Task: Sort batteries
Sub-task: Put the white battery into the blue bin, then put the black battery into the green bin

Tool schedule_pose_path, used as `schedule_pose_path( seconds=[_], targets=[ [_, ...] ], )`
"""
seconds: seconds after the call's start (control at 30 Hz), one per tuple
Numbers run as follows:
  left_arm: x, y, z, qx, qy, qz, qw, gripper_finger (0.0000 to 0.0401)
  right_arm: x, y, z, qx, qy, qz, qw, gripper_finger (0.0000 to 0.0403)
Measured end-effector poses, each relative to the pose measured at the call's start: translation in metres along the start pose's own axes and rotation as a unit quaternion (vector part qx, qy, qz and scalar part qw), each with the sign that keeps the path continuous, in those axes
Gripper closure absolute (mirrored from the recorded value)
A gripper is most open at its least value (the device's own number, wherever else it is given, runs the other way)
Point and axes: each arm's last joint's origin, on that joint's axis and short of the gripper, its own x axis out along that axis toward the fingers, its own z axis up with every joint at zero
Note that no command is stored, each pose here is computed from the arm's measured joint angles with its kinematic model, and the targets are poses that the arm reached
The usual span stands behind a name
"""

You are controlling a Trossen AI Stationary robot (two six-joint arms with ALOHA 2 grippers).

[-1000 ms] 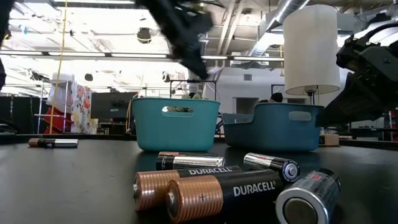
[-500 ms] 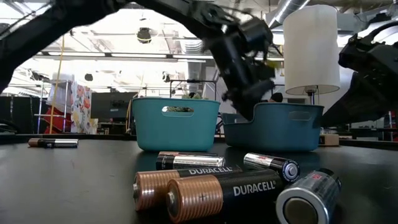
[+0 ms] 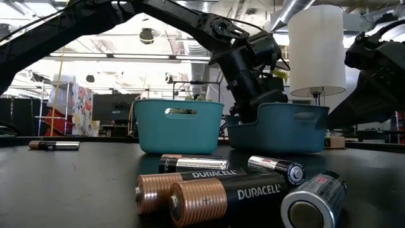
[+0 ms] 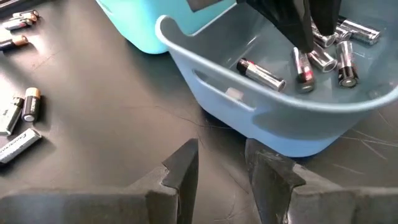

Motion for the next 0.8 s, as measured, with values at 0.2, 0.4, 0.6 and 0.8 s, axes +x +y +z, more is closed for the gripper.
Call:
schedule_pose_path(
  seconds=[0.2,0.4,0.6,0.8],
  targets=[
    [-0.012,0.0,0.006,0.01,-0.001,-0.004,1.0,0.0238,0.0,0.0,0.0,0.0,0.0,0.0,1.0,0.0253],
    [-0.063,0.004,0.03,0.038,-0.019,-0.002,0.999,0.0236,0.0,0.0,0.0,0.0,0.0,0.0,1.0,0.0253],
    [-0.122,0.006,0.025,0.032,0.021,-0.002,0.999,0.0235,0.0,0.0,0.0,-0.002,0.0,0.0,1.0,0.0253],
    [-0.17,-0.007,0.017,0.029,0.049,0.04,0.998,0.0235,0.0,0.0,0.0,-0.005,0.0,0.0,1.0,0.0253]
  ],
)
